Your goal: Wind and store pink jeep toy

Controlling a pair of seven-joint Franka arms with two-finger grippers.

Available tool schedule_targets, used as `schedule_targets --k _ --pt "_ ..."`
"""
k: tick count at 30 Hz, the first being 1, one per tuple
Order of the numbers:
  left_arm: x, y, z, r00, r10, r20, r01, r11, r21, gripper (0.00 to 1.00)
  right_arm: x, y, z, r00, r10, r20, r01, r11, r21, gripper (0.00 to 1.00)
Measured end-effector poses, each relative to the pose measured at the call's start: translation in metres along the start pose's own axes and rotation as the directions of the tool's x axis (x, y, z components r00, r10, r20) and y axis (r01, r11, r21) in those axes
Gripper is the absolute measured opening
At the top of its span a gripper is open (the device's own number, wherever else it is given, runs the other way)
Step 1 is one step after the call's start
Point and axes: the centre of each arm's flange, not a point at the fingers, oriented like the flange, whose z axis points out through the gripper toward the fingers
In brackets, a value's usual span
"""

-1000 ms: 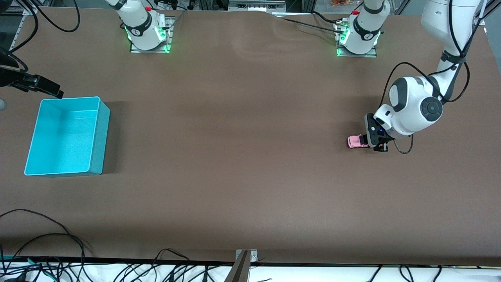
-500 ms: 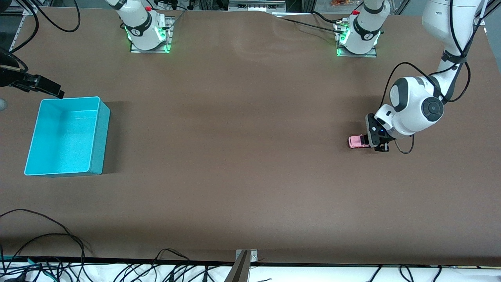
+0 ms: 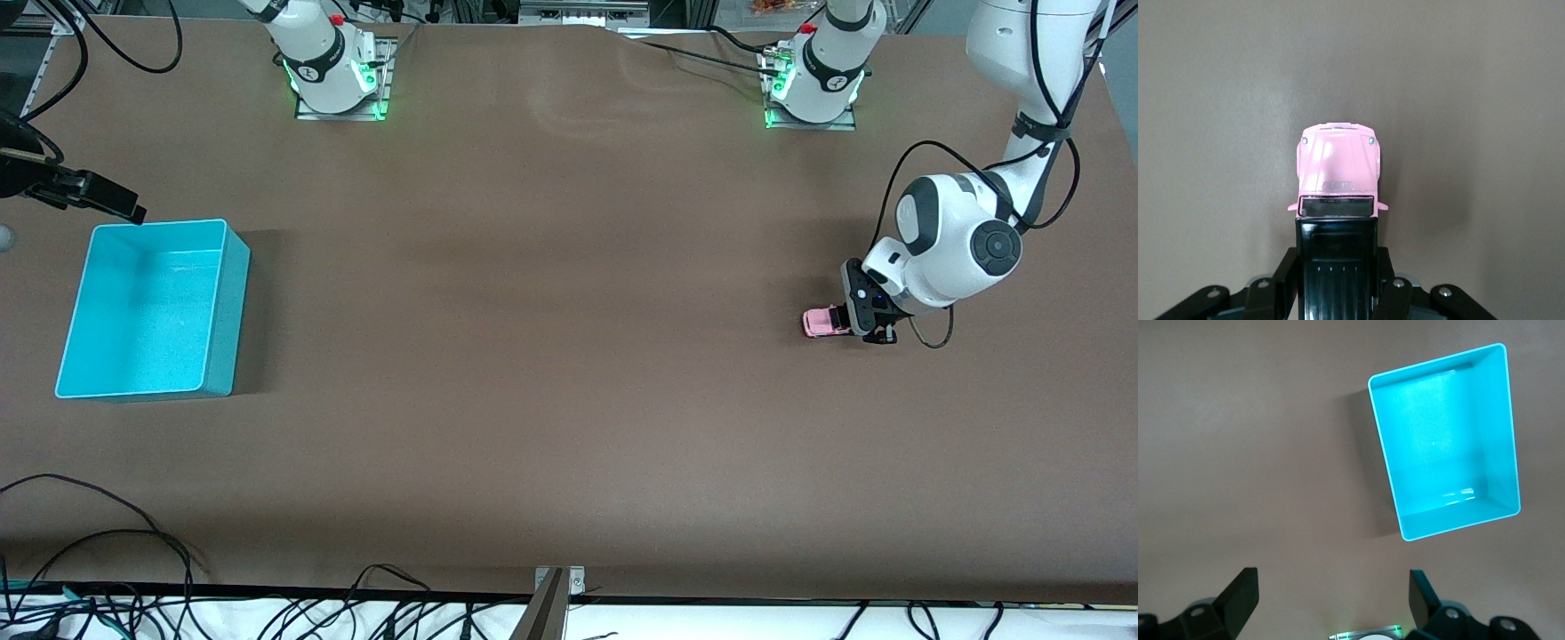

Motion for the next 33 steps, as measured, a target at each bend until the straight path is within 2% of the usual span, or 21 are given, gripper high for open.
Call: schedule_targets --k 33 --pt "-0.080 0.000 -0.003 0.997 0.047 0.057 -0.047 0.999 -0.001 0.49 0.000 0.002 0.000 1.000 0.003 0.000 -0.003 1.000 0.000 1.00"
